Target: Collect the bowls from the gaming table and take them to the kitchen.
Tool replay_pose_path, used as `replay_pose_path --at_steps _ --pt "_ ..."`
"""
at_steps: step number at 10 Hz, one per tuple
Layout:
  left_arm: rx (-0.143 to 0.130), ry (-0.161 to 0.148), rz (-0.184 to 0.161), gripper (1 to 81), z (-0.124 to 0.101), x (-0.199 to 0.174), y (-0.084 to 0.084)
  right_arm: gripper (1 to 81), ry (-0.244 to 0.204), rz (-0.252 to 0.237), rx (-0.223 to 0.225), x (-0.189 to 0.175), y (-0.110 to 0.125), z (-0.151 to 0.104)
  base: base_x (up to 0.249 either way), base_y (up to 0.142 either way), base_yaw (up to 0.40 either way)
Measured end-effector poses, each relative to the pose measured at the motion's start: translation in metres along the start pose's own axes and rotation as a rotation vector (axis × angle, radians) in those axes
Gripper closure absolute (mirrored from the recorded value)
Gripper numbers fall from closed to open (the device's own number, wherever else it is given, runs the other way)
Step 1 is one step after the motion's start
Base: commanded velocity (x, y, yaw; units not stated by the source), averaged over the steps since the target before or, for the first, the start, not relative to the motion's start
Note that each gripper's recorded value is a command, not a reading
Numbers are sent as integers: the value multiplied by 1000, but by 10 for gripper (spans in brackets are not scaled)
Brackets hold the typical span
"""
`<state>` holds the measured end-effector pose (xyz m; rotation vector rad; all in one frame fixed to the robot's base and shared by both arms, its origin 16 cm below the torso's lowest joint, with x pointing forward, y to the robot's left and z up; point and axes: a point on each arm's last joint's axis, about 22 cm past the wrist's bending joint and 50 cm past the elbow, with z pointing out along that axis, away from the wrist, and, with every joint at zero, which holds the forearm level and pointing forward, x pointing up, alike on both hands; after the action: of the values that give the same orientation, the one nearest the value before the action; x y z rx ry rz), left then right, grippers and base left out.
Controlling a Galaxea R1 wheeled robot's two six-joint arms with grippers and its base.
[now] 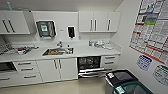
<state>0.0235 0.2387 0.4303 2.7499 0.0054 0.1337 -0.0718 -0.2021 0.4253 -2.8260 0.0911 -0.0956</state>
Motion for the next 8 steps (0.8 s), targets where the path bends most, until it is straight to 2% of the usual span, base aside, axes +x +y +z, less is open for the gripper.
replay_pose_path --at_steps 3,8 --pt "-11 4 0 811 2 2 6 811 2 -1 4 1 -3 1 120 0 0" --pt "-9 1 0 811 2 0 5 811 3 -1 2 3 -2 1 113 0 0"
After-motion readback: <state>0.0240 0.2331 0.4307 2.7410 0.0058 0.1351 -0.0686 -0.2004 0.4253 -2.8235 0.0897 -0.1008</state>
